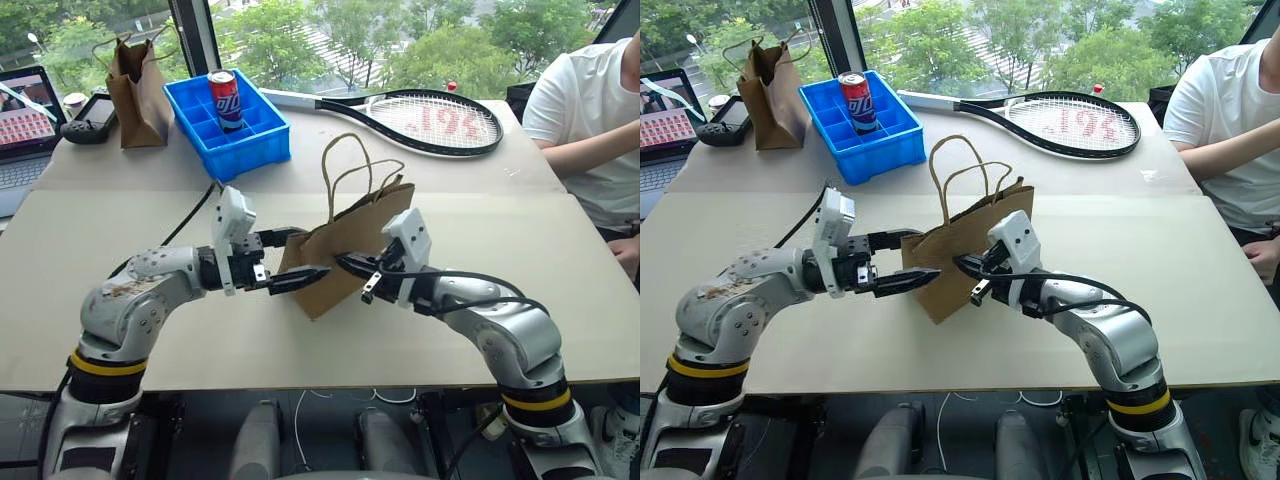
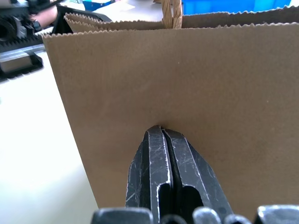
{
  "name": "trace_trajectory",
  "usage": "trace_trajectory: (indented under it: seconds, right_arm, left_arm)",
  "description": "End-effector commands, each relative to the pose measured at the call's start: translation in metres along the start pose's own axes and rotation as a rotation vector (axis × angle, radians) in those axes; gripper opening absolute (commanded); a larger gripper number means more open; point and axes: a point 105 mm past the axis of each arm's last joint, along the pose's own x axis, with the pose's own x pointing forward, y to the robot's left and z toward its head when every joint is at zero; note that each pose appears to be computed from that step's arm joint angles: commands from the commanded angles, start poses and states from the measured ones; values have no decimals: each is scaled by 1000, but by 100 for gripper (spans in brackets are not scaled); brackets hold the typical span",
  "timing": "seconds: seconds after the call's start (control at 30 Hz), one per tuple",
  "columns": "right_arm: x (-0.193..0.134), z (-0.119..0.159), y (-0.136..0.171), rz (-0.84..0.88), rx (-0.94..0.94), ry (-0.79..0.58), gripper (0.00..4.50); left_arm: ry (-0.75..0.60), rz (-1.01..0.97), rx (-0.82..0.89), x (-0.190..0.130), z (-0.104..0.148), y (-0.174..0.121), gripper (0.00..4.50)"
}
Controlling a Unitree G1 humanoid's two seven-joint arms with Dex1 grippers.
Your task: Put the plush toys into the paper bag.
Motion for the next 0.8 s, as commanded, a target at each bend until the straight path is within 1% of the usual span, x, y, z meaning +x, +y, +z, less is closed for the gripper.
trace_trajectory:
  seconds: [0.03, 0.13, 0.2, 0.23, 0.27, 0.3, 0.37, 0.43, 0.6, 0.7, 0.8]
  right_arm:
    - [-4, 9, -1, -21, -31, -41, 0]
    - [-6, 8, -1, -31, -31, -37, 0]
    - [-7, 7, -2, -40, -32, -32, 0]
    - [-9, 6, -3, -45, -32, -27, 0]
    - [-11, 5, -4, -49, -32, -21, 0]
    - [-15, 4, -6, -56, -31, -15, 0]
    - [-27, 3, -10, -65, -31, 0, 0]
    - [-48, 1, -22, -105, -55, 34, 0]
    - [-101, 1, -40, -159, -111, 129, 0]
    - [-152, -4, -57, -252, -150, 249, 0]
    - [-194, -6, -72, -364, -169, 322, 0]
  left_arm:
    - [28, 9, 25, 4, -2, -1, 265]
    - [26, 7, 21, 8, -2, -1, 157]
    - [26, -1, 28, 9, -1, -2, 94]
    - [23, -3, 35, 9, 0, -1, 51]
    - [21, -5, 43, 9, 1, 0, 20]
    - [20, -9, 53, 9, 4, 1, 6]
    - [14, -25, 72, 7, 9, 3, 6]
    - [0, -66, 102, 6, 18, 6, 6]
    - [-8, -185, 182, 11, 32, 11, 6]
    - [21, -295, 255, 19, 34, 13, 6]
    - [60, -386, 306, 22, 31, 18, 6]
